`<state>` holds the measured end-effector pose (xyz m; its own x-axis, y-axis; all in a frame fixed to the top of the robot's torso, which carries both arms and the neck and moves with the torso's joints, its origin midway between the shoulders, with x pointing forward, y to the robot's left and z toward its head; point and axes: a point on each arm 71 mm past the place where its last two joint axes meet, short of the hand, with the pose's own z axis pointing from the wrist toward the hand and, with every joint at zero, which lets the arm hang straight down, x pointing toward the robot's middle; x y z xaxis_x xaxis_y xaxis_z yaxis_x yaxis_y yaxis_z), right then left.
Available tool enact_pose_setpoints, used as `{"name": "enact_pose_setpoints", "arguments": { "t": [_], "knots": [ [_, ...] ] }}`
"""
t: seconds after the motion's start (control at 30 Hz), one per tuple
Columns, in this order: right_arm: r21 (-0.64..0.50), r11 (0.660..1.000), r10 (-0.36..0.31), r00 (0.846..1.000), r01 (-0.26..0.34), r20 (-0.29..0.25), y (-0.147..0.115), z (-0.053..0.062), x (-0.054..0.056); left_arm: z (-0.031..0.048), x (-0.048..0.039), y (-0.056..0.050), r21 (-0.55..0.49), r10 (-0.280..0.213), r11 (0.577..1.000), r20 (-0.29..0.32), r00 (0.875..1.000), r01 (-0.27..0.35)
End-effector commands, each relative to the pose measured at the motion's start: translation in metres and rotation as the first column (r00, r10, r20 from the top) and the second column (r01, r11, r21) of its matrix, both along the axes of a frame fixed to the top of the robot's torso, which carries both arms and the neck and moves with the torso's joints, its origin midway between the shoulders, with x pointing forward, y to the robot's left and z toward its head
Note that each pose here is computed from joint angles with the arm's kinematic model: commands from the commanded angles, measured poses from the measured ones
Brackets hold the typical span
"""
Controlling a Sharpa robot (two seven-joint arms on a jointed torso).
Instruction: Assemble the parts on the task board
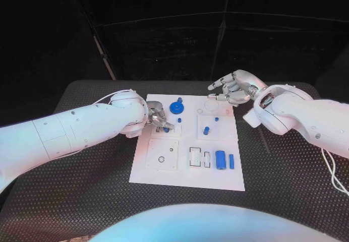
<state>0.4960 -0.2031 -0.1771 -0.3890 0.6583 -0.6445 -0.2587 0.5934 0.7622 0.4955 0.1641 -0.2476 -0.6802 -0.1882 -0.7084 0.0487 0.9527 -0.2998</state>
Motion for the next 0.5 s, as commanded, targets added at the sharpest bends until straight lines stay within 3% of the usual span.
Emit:
{"name": "enact_pose_setpoints", "arguments": {
  "t": [0.03, 0.5],
  "knots": [
    [0.001, 1.0, 0.008, 1.0, -0.008, 0.004, 0.0014, 0.0015, -0.0002, -0.0056, -0.0035, -0.0004, 0.017, -0.012, 1.0, -0.029, 1.0, 0.012],
    [0.0, 1.0, 0.008, 1.0, -0.008, 0.005, 0.0014, 0.0014, 0.0, -0.0051, -0.0041, -0.0002, 0.016, -0.012, 1.0, -0.027, 1.0, 0.012]
  ]
}}
